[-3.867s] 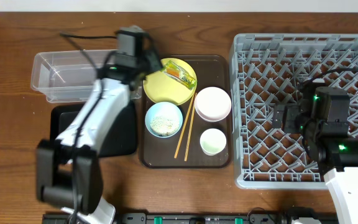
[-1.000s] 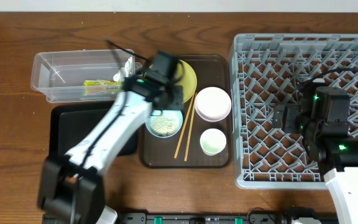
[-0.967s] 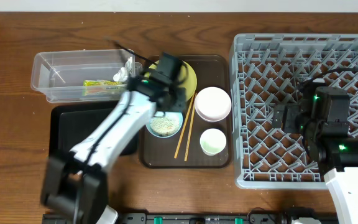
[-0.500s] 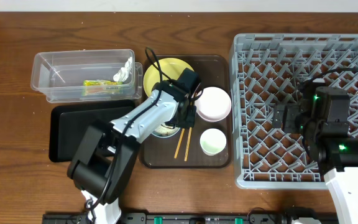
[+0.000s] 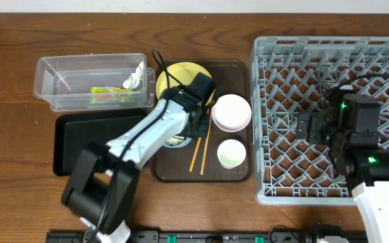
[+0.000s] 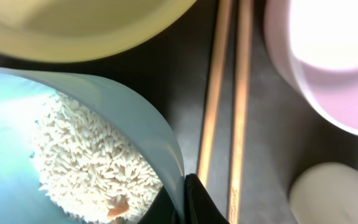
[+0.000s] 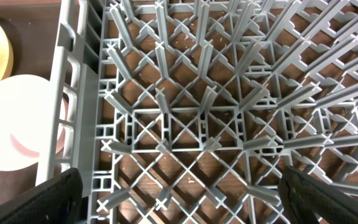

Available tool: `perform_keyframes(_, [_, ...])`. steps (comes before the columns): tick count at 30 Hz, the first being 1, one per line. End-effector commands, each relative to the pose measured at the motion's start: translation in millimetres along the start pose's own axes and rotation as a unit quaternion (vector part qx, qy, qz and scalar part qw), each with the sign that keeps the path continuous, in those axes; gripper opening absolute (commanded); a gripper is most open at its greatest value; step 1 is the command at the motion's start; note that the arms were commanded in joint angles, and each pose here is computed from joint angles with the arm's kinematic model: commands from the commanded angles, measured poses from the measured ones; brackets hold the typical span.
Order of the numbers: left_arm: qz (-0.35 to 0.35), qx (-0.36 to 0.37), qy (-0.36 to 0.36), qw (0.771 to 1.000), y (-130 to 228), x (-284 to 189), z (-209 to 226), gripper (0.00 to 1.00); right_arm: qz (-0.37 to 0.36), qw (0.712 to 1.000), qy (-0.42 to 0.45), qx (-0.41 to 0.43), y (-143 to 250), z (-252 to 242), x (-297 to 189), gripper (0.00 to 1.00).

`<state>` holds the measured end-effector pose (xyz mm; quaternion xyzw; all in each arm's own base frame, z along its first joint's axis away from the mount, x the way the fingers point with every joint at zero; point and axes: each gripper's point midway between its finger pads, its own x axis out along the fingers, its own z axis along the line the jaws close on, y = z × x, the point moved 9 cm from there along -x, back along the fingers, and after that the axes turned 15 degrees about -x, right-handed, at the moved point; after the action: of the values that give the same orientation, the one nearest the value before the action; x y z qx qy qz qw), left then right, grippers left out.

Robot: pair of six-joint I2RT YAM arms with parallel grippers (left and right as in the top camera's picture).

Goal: Sort waste into correct bins and load items into the dishwasher rack
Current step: 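Grasp the light-blue rice bowl rim with the left gripper, then tip the blue bowl over the black tray to pour out rice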

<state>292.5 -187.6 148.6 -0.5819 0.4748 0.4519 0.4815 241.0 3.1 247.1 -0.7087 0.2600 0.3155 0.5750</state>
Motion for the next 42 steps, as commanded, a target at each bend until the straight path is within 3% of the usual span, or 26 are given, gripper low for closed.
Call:
perform_keyframes(1, [-0.043, -0.006, 0.022, 0.999, -1.7, -40.2, 7.2, 0.06, -0.015, 1.0, 0.001, 0.001, -7.4, 0.0, -6.4, 0.99])
perform_keyframes(8, [-0.036, -0.064, 0.052, 0.996, -8.7, -78.0, 57.2, 0.06, -0.015, 1.0, 0.001, 0.001, -7.4, 0.1, -6.4, 0.99])
perform_keyframes(16, [0.02, -0.08, 0.245, 0.966, -20.9, -79.6, 122.6, 0.06, -0.014, 1.0, 0.001, 0.001, -7.3, 0.0, -6.4, 0.99])
perform_keyframes(25, [-0.026, -0.119, 0.461, 0.879, -3.4, -71.8, 191.8, 0.06, -0.015, 1.0, 0.001, 0.001, -7.4, 0.1, -6.4, 0.99])
perform_keyframes(29, [-0.054, -0.174, 0.506, 0.843, 3.8, -64.5, 221.3, 0.06, -0.015, 1.0, 0.001, 0.001, -7.4, 0.1, -6.4, 0.99])
perform_keyframes(35, [-0.077, -0.254, 0.584, 0.767, 8.9, -58.1, 251.7, 0.06, -0.015, 1.0, 0.001, 0.001, -7.4, 0.1, -6.4, 0.99])
perform_keyframes(42, [-0.032, -0.351, 0.605, 0.714, 9.8, -45.1, 269.8, 0.06, -0.014, 1.0, 0.0, 0.001, -7.2, 0.1, -6.4, 0.99])
